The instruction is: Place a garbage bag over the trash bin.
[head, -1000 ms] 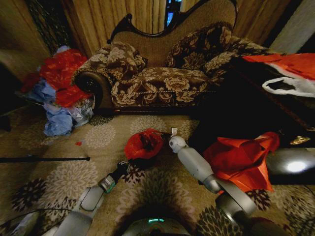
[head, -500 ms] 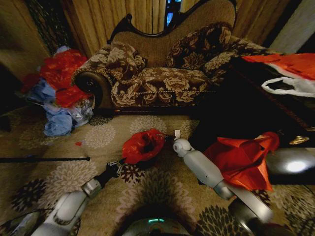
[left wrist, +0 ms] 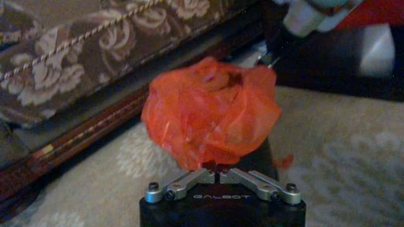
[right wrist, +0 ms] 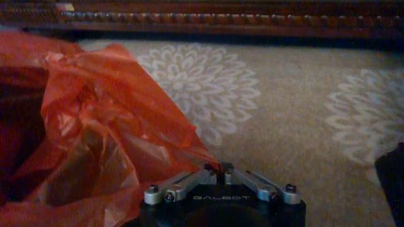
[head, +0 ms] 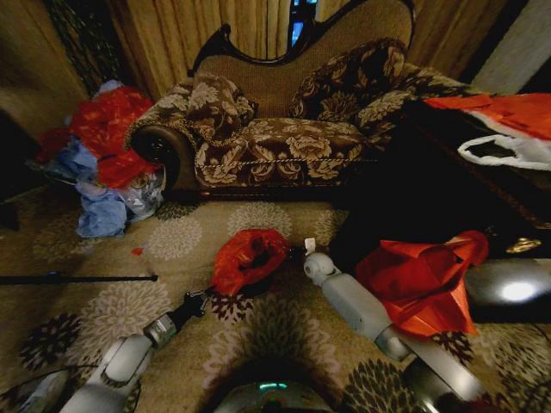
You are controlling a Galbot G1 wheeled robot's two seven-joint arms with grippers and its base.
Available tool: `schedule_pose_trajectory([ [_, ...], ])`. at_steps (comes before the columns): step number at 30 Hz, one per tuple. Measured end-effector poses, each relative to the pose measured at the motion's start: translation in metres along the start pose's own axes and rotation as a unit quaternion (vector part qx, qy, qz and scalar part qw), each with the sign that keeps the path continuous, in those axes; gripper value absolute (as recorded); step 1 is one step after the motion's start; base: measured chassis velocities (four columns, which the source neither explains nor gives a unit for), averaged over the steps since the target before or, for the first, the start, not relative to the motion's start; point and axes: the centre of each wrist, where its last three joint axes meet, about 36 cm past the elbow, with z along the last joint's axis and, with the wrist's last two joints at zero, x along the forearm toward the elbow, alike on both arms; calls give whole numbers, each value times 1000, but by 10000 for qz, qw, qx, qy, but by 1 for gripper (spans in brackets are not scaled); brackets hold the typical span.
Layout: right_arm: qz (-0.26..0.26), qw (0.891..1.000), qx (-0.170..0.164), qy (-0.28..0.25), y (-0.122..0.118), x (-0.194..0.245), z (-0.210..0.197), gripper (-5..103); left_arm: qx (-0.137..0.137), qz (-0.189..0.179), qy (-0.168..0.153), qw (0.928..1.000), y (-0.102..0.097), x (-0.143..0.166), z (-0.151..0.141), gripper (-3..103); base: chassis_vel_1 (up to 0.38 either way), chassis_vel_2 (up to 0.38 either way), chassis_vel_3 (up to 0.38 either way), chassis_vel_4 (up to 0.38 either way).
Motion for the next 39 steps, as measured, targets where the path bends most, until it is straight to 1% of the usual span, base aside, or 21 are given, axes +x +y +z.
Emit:
schedule_pose_trajectory([
  [1,0,10000,0,0,0,0,0,0,0,0,0,10000,0,0,0,0,0,0,0,0],
  [3,-4,10000,2,17,3,-7,7,0,-4,-39,76,10000,0,-7,16,0,0,0,0,0],
  [4,-4,10000,2,17,3,-7,7,0,-4,-39,76,10000,0,-7,16,0,0,0,0,0],
  [7,-29,10000,31,34,10,-16,16,0,84,-99,207,9997,-6,-17,38,0,0,0,0,0],
  [8,-29,10000,31,34,10,-16,16,0,84,-99,207,9997,-6,-17,38,0,0,0,0,0],
  [11,-32,10000,80,15,15,-25,21,0,175,-152,269,9994,-13,-24,50,0,0,0,0,0],
  [16,-33,10000,53,-25,16,-35,24,0,266,-284,285,9988,-21,-31,58,0,0,0,0,0],
  [19,-34,10000,34,-63,17,-39,26,0,202,-326,304,9988,-25,-35,61,0,0,0,0,0],
  [21,-42,10000,15,-82,18,-42,28,0,106,-322,305,9990,-28,-39,65,0,0,0,0,0],
  [25,-43,9999,8,-104,18,-46,32,0,120,-319,372,9987,-36,-45,72,0,0,0,0,0],
  [28,-44,9999,32,-103,18,-47,35,0,112,-303,411,9986,-38,-47,77,0,0,0,0,0],
  [31,-5,9999,126,-95,16,-51,43,0,121,-286,469,9984,-41,-52,83,0,0,0,0,0],
  [39,9,9997,244,-76,11,-56,56,0,66,-269,539,9982,-42,-61,87,0,0,0,0,0],
])
